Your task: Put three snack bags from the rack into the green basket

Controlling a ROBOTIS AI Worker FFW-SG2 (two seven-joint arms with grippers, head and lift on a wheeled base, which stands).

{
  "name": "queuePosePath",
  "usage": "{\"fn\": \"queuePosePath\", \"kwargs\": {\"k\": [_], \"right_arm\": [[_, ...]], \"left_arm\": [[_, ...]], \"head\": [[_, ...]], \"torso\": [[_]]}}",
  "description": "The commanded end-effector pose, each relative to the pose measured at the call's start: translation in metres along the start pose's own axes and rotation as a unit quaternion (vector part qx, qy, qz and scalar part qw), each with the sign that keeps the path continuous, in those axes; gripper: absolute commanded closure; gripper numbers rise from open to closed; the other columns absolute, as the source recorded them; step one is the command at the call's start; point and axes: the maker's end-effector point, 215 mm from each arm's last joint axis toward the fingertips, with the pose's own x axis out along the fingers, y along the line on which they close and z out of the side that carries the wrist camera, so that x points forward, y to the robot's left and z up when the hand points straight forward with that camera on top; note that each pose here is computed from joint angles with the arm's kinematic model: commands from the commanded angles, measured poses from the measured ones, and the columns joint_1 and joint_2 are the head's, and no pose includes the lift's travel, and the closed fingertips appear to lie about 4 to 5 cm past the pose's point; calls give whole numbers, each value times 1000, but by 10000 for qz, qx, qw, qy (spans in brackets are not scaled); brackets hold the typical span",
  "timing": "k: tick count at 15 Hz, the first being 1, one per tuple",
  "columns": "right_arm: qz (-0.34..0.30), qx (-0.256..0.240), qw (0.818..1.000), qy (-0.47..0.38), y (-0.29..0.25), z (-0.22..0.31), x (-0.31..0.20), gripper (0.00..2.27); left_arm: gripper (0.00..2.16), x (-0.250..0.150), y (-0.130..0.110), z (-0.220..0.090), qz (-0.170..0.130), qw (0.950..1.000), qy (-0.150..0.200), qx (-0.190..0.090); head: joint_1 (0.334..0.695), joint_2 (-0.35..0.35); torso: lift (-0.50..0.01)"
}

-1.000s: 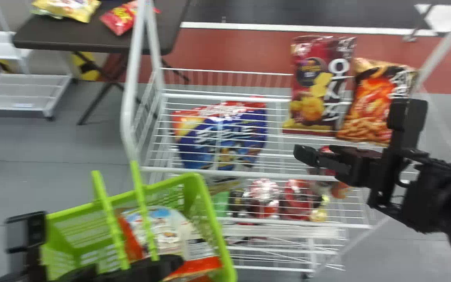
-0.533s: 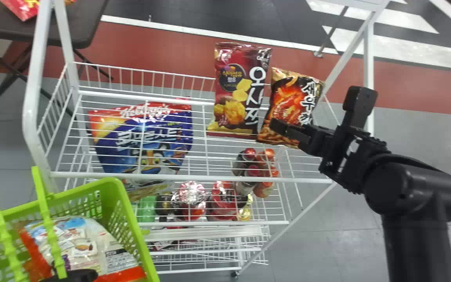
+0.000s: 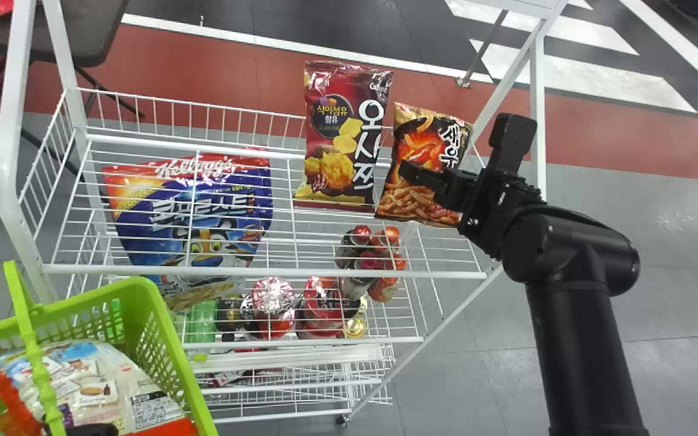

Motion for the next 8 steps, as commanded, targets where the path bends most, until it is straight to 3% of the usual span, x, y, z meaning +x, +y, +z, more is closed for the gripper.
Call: {"fn": "queuePosePath", "kwargs": {"k": [1,2,3,4,8], "right_arm": [[-46,-151,9999,39,-2,-5,8,610],[-48,-163,9998,39,-2,-5,8,1220],[-63,-132,9999,38,-4,-5,7,2108],[-149,-134,9998,9,-8,-5,3,2253],[-145,-24,9995,-267,-15,11,-18,2253]], "left_arm": [[2145,-1,-1,0,12,10000,-7,15],[2148,-1,-1,0,20,10000,-11,10],[2145,-2,0,0,29,10000,-15,5],[2145,-3,-1,0,36,10000,-16,8],[2148,-2,-1,-1,27,10000,-17,4]], "head": [[695,-341],[695,-340],[695,-340],[695,-339],[695,-350]], "torso": [[0],[0],[0],[0],[0]]}}
